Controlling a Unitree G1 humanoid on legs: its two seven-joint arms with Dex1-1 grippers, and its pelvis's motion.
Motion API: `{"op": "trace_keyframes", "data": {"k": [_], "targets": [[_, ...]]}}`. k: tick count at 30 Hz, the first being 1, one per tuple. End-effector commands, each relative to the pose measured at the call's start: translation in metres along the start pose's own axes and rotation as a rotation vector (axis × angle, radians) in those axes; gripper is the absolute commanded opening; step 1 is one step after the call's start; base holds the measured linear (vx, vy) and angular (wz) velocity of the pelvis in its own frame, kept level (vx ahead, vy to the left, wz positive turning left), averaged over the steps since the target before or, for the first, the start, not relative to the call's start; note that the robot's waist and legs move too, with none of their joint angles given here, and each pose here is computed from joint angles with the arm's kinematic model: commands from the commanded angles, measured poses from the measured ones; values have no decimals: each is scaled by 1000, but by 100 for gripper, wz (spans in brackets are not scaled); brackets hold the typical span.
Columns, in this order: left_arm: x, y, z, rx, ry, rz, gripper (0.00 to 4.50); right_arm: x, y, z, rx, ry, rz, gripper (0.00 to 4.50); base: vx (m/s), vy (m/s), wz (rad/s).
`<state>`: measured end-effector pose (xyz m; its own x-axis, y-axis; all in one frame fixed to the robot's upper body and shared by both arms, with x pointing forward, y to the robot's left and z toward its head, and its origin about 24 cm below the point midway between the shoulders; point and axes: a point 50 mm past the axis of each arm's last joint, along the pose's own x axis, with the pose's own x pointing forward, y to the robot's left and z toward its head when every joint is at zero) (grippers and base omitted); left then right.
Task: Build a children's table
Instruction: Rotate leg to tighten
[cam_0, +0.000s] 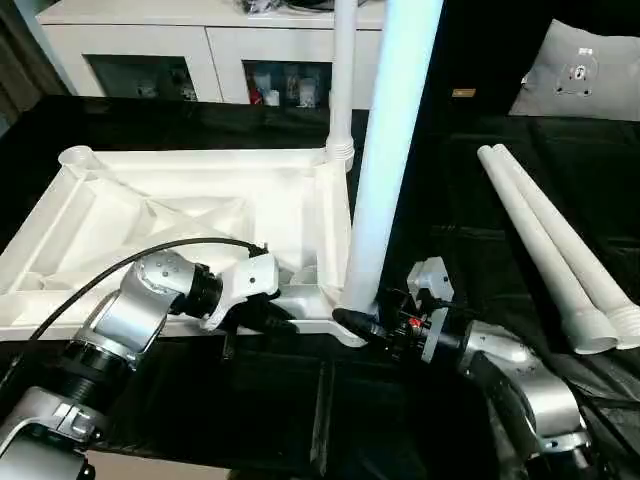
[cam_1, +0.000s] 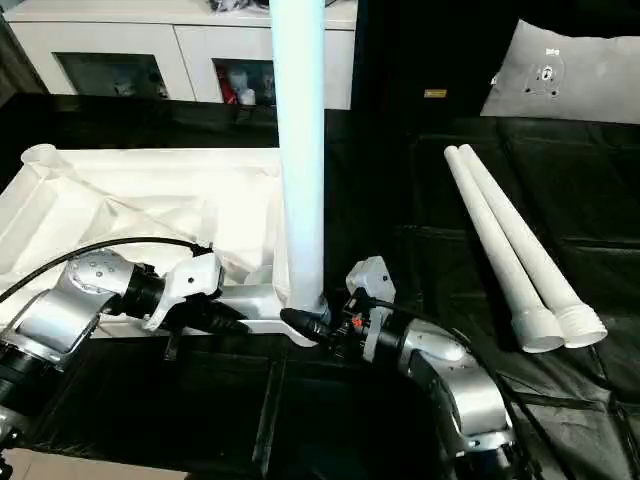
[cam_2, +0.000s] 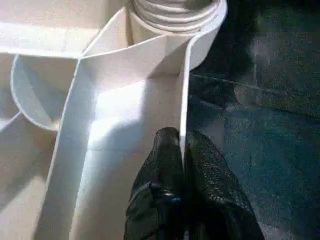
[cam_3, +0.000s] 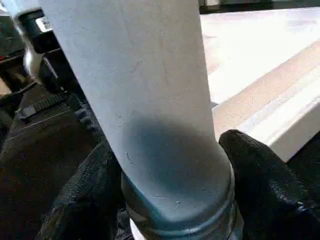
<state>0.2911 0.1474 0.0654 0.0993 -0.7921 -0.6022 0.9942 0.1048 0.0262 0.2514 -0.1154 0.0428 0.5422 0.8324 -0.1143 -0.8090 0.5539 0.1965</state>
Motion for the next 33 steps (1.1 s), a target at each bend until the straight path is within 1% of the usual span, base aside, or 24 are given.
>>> {"op": "trace_keyframes", "data": {"k": [1,3,6,7,9,10,12,13,14,16,18,19,20,21,22,23,24,25,26,27,28,29,30,33], "targets": [[27,-3,9,-49,-61,66,0,10,3,-25,87,72,-96,268,0,0,0],[31,-2,13,-64,-79,94,0,12,1,-26,88,68,-128,268,0,0,0],[53,0,31,-135,-157,189,0,25,-8,-27,135,39,-295,268,0,0,0],[53,0,31,-135,-157,189,0,25,-8,-27,135,39,-295,268,0,0,0],[63,1,39,-156,-176,241,0,33,-13,-25,187,7,-375,268,0,0,0],[76,2,51,-187,-202,303,0,44,-18,-23,241,-18,-463,268,0,0,0],[86,1,62,-207,-224,345,0,52,-20,-22,277,-28,-517,268,0,0,0],[86,1,62,-208,-225,346,0,52,-20,-22,278,-27,-519,268,0,0,0],[91,0,67,-210,-231,364,0,57,-20,-23,292,-24,-537,268,0,0,0],[94,0,70,-198,-220,383,0,60,-20,-24,281,-18,-552,268,0,0,0],[93,1,66,-165,-184,388,0,59,-20,-23,269,-34,-550,268,0,0,0],[91,1,64,-148,-165,388,0,58,-21,-22,263,-45,-550,303,0,0,0],[87,3,56,-127,-125,398,0,53,-23,-21,249,-67,-560,324,0,0,0],[84,4,52,-119,-107,397,0,49,-25,-19,244,-84,-562,338,0,0,0],[82,4,49,-115,-94,400,0,47,-27,-19,242,-96,-567,341,0,0,0],[78,6,44,-109,-78,401,0,43,-28,-17,221,-113,-566,360,0,0,0],[76,6,42,-106,-70,401,0,40,-29,-16,209,-122,-564,360,0,0,0],[73,7,39,-103,-60,400,0,37,-30,-14,197,-141,-555,381,0,0,0],[70,8,36,-92,-48,394,0,33,-30,-12,199,-163,-540,384,0,0,0],[65,8,31,-66,-30,368,0,23,-30,-10,188,-199,-512,389,0,0,0],[64,8,30,-63,-27,364,0,21,-30,-9,182,-201,-503,403,0,0,0],[60,8,26,-50,-15,342,0,12,-29,-8,147,-202,-464,425,0,0,0],[56,8,22,-42,-6,321,0,3,-27,-8,110,-201,-424,425,0,0,0],[48,5,16,-4,1,230,0,-15,-22,-5,91,-196,-304,444,0,0,0]]}}
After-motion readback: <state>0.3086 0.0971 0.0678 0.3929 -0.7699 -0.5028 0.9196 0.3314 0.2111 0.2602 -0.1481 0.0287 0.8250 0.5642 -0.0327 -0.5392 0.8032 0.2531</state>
